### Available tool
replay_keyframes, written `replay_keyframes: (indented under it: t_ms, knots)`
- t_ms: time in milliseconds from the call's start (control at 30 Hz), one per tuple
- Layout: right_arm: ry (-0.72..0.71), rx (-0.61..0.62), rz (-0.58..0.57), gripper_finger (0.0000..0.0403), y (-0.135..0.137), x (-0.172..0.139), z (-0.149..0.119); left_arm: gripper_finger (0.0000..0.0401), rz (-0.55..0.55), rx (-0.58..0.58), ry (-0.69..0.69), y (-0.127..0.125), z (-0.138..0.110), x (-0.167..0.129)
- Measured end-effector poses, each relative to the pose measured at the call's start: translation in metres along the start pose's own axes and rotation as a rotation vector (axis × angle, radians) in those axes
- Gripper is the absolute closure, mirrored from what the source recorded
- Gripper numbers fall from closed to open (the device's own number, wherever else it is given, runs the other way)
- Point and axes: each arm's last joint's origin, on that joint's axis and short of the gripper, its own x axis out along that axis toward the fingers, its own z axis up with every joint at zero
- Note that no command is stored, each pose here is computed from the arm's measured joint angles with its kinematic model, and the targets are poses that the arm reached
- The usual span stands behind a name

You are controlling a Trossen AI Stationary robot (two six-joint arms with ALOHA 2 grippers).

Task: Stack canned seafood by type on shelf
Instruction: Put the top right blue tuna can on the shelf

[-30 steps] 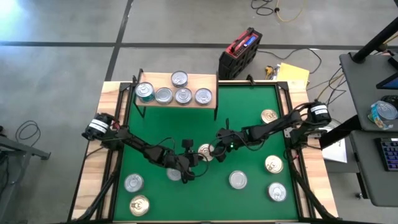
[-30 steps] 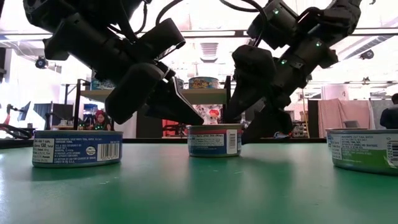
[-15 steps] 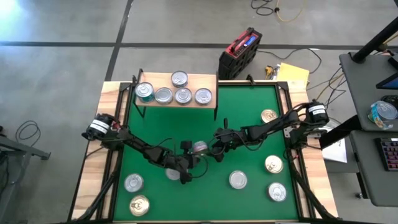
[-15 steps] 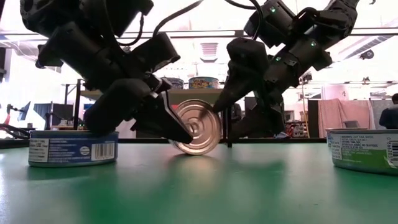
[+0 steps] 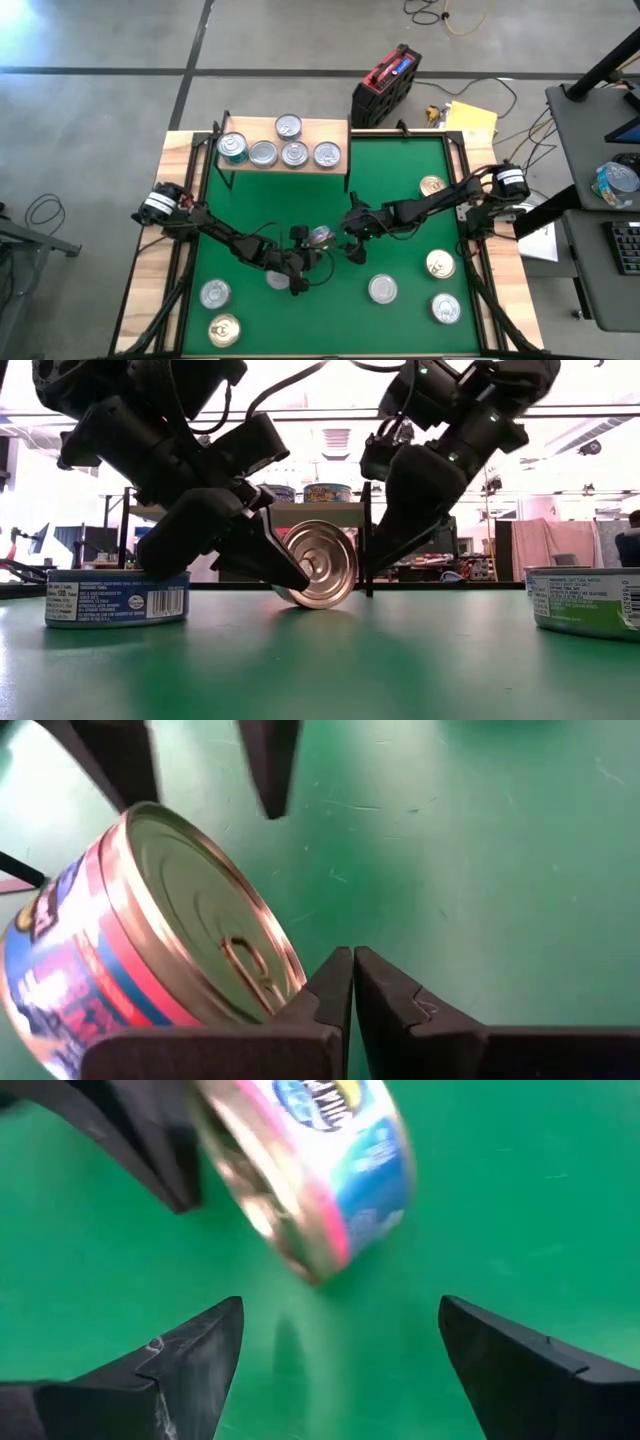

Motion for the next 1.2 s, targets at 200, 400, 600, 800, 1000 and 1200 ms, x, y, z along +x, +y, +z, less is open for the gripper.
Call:
replay_keyframes:
  t_ms: [200, 400, 600, 800, 1000, 1200]
  knots:
    - [-0.008, -0.153, -0.109, 0.0079, 0.006, -0.007, 0.021, 0.0401, 0.003, -0.006, 0.012, 0.000, -0.001, 0.000]
    - [-0.047, -0.304, -0.109, 0.0090, 0.008, -0.010, 0.033, 0.0401, 0.004, -0.009, 0.015, 0.000, -0.003, 0.000]
    - [-0.104, -0.391, -0.091, 0.0100, 0.010, -0.003, 0.037, 0.0401, 0.014, -0.006, 0.015, 0.001, -0.003, 0.000]
    - [-0.083, -0.386, 0.004, 0.0097, 0.009, 0.018, 0.037, 0.0401, 0.016, -0.007, 0.016, 0.001, -0.003, 0.000]
    - [-0.033, -0.362, 0.117, 0.0102, 0.008, 0.030, 0.041, 0.0401, 0.016, -0.006, 0.018, 0.001, -0.005, -0.001]
    - [0.013, -0.354, 0.117, 0.0163, 0.008, 0.028, 0.047, 0.0401, 0.023, -0.001, 0.016, 0.001, -0.004, -0.001]
